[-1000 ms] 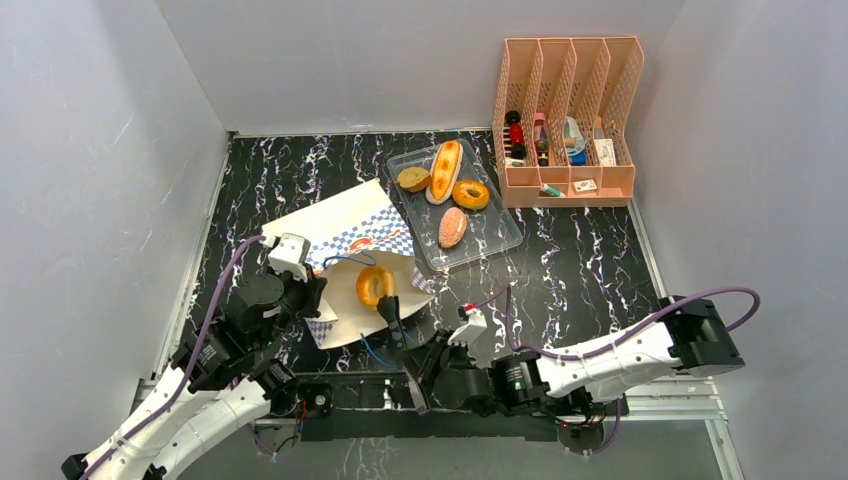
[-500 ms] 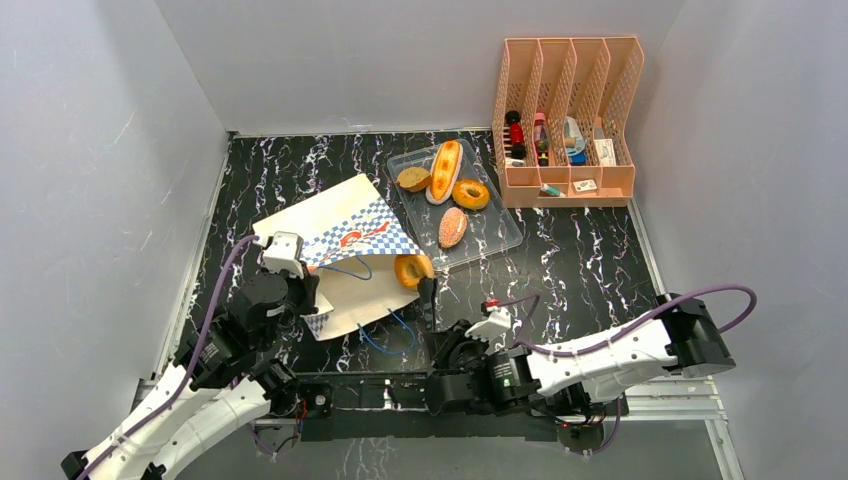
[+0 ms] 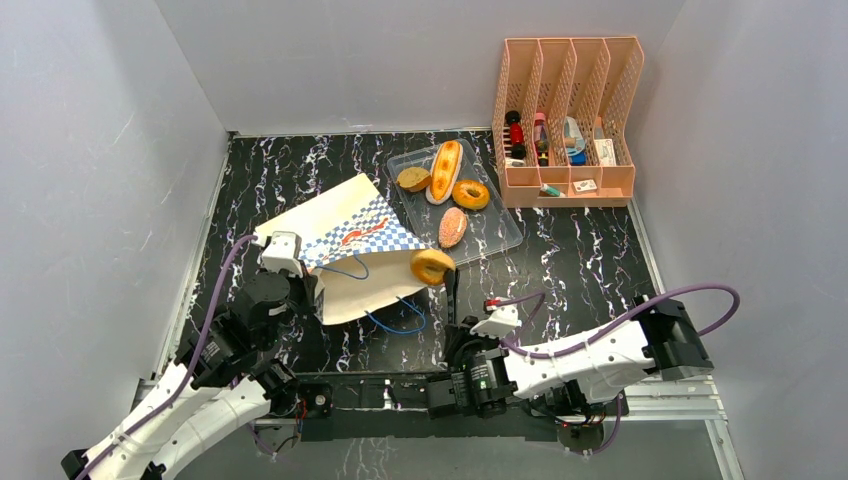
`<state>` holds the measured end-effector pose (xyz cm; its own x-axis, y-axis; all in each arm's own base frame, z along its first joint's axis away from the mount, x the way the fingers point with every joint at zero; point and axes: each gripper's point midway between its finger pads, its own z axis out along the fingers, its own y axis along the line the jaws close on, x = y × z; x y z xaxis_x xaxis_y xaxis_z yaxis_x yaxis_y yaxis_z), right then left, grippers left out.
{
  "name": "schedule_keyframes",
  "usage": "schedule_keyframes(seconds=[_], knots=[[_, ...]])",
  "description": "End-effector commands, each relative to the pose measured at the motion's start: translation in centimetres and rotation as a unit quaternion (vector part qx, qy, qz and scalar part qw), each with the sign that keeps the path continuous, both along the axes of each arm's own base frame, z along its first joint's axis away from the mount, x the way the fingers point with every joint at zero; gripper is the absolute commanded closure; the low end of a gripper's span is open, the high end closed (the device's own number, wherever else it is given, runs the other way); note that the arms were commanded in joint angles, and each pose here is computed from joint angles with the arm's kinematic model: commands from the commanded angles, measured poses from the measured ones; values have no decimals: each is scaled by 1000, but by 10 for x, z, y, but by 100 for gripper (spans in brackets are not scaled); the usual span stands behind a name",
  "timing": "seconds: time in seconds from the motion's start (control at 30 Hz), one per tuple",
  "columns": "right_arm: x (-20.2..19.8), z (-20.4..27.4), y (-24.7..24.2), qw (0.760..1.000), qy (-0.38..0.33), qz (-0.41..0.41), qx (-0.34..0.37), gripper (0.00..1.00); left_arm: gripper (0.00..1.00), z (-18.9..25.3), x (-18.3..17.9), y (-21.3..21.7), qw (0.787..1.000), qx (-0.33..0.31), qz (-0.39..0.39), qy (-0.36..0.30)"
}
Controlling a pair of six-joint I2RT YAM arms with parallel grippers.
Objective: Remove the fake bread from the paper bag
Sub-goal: Place the fake bread in the container.
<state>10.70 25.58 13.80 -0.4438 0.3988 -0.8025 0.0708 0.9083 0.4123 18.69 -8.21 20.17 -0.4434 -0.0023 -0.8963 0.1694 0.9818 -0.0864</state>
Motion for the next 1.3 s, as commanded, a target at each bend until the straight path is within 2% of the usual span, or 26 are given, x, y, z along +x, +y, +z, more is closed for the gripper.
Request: schedule_keyframes(seconds=[0.0,0.47,0.57,0.73,0.9,1.27], knots=[[-97,44,31,981,-12,130,146,100,100,8,2,9,1000,11,24,-5],[-119,57,49,978,-18,154,143,100,100,-8,22,-18,1000,22,-4,4],[-118,56,45,977,-16,154,149,100,100,-14,28,-17,999,46,10,15],[-110,51,34,976,-13,146,160,100,100,-16,31,-17,999,49,12,11],[-86,50,24,979,-30,123,159,100,100,-17,31,-17,999,49,13,12],[-6,90,34,992,-90,73,48,100,100,-19,32,-17,998,51,15,14]])
